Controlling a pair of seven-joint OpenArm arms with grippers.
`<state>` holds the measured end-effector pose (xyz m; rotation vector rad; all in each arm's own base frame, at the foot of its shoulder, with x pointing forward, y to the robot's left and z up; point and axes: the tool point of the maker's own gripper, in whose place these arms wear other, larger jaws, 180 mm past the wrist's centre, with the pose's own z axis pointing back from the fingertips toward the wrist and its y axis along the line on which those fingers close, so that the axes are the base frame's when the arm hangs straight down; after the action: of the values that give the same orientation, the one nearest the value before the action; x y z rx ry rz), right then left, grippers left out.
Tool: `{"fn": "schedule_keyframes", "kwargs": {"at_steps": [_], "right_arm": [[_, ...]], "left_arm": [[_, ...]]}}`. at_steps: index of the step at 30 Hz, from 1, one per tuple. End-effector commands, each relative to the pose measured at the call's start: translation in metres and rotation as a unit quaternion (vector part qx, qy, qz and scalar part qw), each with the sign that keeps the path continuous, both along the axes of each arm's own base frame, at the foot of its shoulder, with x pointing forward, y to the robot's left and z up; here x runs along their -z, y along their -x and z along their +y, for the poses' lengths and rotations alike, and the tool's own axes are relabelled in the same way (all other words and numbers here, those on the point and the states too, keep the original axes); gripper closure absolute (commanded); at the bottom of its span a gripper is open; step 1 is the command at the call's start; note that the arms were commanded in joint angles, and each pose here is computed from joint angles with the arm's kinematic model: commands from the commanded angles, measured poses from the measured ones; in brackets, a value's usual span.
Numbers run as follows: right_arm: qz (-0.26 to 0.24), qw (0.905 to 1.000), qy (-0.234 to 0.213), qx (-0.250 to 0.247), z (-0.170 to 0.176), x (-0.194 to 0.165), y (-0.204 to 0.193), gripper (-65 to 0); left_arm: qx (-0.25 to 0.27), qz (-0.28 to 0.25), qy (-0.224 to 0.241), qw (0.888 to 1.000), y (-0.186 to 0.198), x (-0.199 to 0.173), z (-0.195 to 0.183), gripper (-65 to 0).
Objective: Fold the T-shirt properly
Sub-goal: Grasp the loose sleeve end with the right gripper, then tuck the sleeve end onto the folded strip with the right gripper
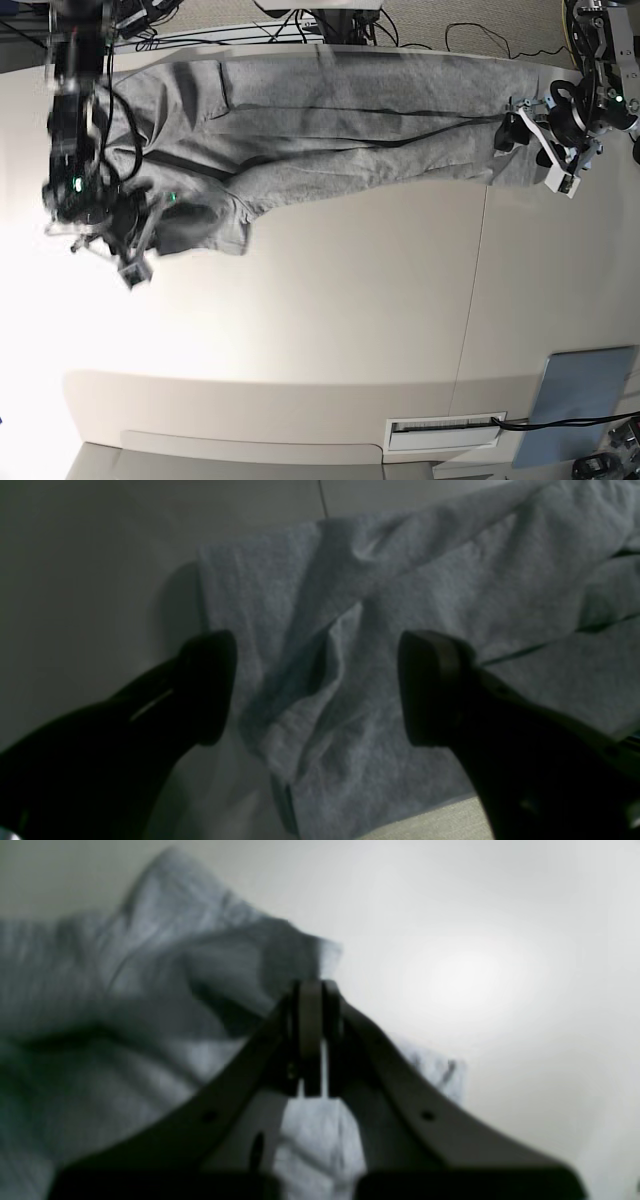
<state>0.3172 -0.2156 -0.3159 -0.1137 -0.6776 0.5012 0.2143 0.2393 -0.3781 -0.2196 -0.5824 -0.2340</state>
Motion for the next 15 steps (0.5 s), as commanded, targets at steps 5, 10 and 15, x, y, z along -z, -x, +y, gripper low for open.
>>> {"fn": "schedule_keyframes", "kwargs": {"at_steps": [5, 10, 15], "right_arm": [[-0.027, 0.9980, 0.017, -0.054, 0.030, -0.019, 0.050, 0.0], [-0.007, 0.9956, 0.014, -0.092, 0.054, -0.021, 0.104, 0.0], [0.053, 0.9927, 0.009, -0.108, 0.058, 0.001, 0.145, 0.0]], "left_arm": [[0.004, -0.020, -0.004, 1.000, -0.008, -0.011, 0.003, -49.8], [0.004, -0.020, -0.004, 1.000, -0.008, -0.011, 0.003, -49.8], [0.004, -0.020, -0.004, 1.000, -0.008, -0.011, 0.003, -49.8]]}}
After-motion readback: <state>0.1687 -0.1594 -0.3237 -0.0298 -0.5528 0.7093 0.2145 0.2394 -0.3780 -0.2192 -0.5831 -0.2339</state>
